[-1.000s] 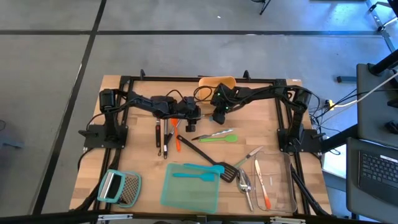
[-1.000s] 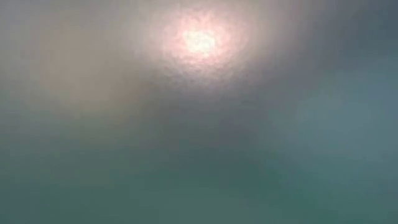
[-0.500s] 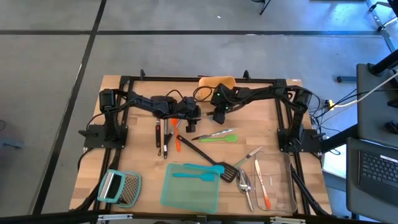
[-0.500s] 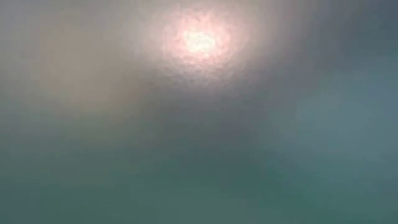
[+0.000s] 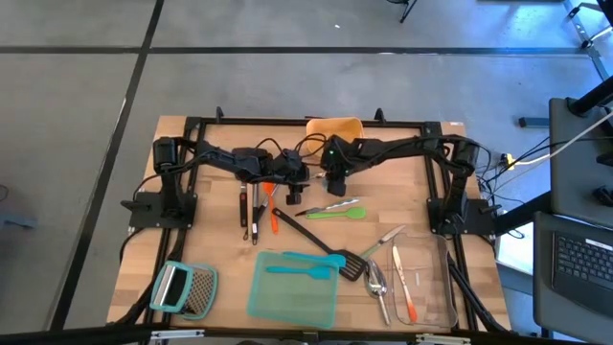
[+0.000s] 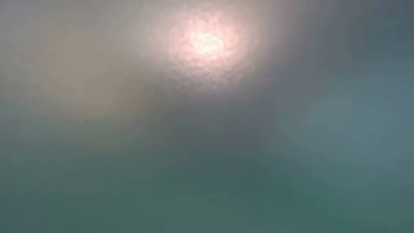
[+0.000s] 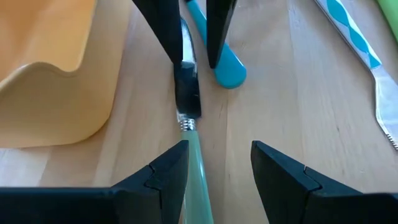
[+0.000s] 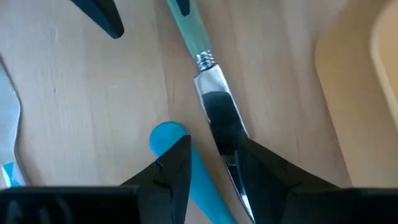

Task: Pick & Place Kitchen Items
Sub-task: Put the green table knife into the transparent bin

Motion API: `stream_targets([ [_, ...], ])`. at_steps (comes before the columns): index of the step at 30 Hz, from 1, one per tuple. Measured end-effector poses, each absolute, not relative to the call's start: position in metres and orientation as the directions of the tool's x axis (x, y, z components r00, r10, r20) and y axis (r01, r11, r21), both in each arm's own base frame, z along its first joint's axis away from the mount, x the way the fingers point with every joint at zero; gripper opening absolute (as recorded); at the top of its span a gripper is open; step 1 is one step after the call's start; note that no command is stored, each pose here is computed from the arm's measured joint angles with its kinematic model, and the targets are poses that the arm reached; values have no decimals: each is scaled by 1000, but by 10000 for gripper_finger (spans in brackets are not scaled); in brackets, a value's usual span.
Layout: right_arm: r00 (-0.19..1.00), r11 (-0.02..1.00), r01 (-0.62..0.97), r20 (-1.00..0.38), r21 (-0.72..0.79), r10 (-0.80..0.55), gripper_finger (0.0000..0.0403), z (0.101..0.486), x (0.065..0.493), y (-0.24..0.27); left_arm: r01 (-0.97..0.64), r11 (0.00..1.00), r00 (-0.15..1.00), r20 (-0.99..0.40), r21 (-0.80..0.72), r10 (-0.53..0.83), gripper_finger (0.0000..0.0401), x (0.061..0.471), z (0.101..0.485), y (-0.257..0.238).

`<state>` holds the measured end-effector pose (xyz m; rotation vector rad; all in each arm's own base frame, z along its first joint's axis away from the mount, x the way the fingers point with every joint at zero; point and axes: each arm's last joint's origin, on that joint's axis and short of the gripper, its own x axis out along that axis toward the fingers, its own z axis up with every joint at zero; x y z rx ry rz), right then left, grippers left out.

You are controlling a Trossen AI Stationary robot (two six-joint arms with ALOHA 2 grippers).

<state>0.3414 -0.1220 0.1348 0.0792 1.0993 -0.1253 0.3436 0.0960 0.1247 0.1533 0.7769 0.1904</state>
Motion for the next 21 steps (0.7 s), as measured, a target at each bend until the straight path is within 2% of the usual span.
stream_targets([
  [12,444,991,128,-896,42,-20,131,129,343,-121,-120,973,695,-683,199,225,168,343,124,96],
  [17,432,984,173,-894,-48,-120,131,126,347,-122,-113,973,696,-683,199,221,168,344,124,94],
  [21,424,984,169,-897,-56,-124,131,125,347,-119,-106,974,698,-683,199,216,168,345,124,91],
])
